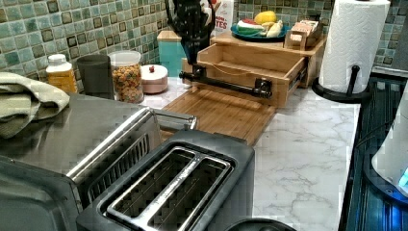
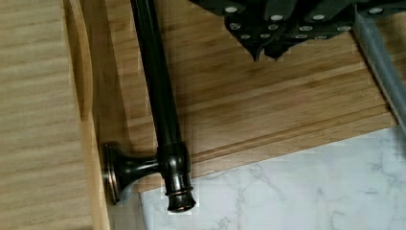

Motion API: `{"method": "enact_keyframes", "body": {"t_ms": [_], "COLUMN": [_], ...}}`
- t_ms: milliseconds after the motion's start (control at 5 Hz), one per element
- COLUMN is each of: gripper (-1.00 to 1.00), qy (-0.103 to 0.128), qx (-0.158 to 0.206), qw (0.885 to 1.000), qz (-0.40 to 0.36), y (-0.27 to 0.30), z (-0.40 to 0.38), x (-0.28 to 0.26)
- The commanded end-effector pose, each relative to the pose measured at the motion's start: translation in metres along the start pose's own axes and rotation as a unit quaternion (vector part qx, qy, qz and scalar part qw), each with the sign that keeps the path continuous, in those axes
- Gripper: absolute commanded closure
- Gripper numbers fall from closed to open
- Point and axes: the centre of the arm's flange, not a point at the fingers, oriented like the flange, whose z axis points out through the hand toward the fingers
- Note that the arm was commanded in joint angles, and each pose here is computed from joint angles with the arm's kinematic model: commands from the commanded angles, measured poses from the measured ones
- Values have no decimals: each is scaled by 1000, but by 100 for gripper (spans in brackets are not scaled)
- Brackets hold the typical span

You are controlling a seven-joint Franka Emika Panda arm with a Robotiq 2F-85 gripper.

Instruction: Close the drawer.

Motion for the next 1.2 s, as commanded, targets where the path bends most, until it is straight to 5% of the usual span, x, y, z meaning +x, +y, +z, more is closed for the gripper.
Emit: {"method": "enact_keyframes", "body": {"t_ms": [200, 400, 1200], "gripper": [100, 100, 100], "qy": [19, 17, 81], "qx": [-46, -59, -67], "qw": [997, 997, 994], "qz": [-54, -44, -33], "y": [9, 21, 168], "z": [49, 48, 55], "x": [3, 3, 33]}}
